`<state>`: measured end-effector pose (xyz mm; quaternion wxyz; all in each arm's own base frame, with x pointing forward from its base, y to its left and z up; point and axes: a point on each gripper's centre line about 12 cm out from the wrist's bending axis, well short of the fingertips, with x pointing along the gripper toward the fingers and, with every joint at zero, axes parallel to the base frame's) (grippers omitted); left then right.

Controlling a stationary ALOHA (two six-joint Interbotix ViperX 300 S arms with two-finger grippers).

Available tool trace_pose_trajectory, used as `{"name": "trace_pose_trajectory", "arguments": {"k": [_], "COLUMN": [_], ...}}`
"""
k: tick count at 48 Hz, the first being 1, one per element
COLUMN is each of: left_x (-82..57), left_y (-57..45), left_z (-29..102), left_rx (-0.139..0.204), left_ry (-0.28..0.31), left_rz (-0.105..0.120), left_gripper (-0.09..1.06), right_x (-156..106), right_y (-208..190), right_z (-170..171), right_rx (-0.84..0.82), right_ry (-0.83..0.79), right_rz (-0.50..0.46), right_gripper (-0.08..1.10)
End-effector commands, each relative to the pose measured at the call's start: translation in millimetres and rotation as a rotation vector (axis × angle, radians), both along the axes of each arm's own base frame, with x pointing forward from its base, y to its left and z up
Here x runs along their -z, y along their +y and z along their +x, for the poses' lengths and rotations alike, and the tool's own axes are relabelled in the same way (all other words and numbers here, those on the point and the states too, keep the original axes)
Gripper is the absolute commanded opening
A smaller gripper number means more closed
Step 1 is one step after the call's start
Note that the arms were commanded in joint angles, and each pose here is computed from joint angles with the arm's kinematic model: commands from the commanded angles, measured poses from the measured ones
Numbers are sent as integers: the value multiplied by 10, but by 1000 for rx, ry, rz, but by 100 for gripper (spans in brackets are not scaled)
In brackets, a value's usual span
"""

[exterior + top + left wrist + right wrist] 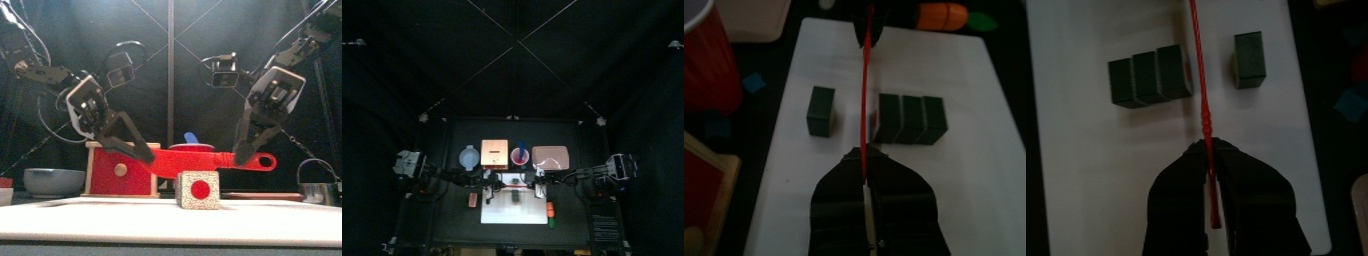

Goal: Cut the sushi into 4 pieces with the knife
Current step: Cut the sushi into 4 pieces

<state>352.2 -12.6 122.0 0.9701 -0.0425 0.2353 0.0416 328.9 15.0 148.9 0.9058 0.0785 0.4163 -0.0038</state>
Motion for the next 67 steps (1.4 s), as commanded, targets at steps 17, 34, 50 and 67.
{"name": "trace_pose_trajectory", "arguments": {"k": [17, 34, 50, 67], "left_x": [-224, -12, 89, 243], "left_y": [-166, -168, -206, -261], "left_z": [45, 70, 80, 59], "left_rx": [40, 36, 30, 13], "left_ry": [-72, -14, 14, 58], "left_rz": [-15, -12, -23, -42], "left_gripper": [14, 14, 14, 14], "right_x": [-266, -115, 5, 73], "right_y": [203, 196, 221, 282], "right_z": [13, 16, 56, 73], "right_rx": [-39, -34, -35, -43], "right_ry": [-82, -42, -7, 13], "right_rz": [30, 26, 30, 37], "right_gripper": [4, 4, 4, 4]}}
